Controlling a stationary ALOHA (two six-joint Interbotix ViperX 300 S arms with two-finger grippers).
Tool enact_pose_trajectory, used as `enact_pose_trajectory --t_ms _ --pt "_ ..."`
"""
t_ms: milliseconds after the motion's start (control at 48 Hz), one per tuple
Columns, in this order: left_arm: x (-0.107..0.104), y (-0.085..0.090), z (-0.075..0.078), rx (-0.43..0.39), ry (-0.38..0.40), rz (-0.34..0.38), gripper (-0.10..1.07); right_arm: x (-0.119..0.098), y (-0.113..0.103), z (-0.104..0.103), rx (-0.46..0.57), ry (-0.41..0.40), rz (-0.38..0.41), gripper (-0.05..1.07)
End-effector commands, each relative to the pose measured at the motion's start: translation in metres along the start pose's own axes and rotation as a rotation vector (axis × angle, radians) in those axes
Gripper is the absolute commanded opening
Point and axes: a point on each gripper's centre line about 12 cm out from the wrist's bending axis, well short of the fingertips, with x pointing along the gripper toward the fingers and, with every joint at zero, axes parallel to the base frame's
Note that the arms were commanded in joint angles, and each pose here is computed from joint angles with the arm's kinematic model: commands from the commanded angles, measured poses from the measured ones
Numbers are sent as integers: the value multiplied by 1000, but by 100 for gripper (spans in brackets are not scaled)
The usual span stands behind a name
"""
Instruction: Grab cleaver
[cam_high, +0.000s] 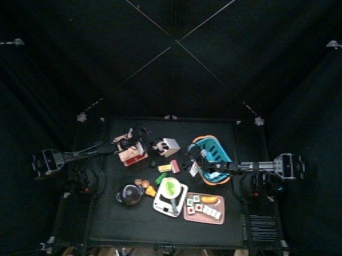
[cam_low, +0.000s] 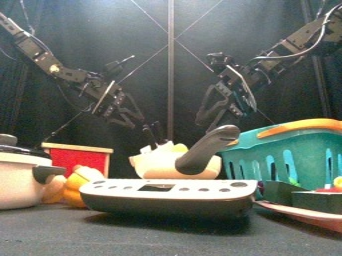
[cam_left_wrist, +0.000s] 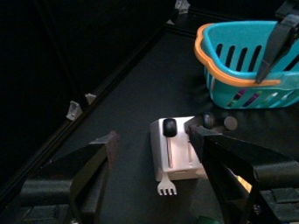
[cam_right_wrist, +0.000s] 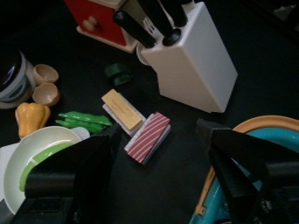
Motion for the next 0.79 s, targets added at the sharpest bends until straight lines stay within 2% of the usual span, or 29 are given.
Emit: enact_pose_trajectory --t_ms 0,250,521,771 --pt "12 -1 9 15 -15 -6 99 -10 4 13 11 -46 19 100" --pt "28 -3 -2 18 21 -16 99 -10 2 11 12 -41 14 100" --pt "36 -3 2 21 11 -15 98 -10 0 11 14 -41 5 100" --pt "42 -3 1 19 11 -18 85 -8 -2 10 13 -38 -10 100"
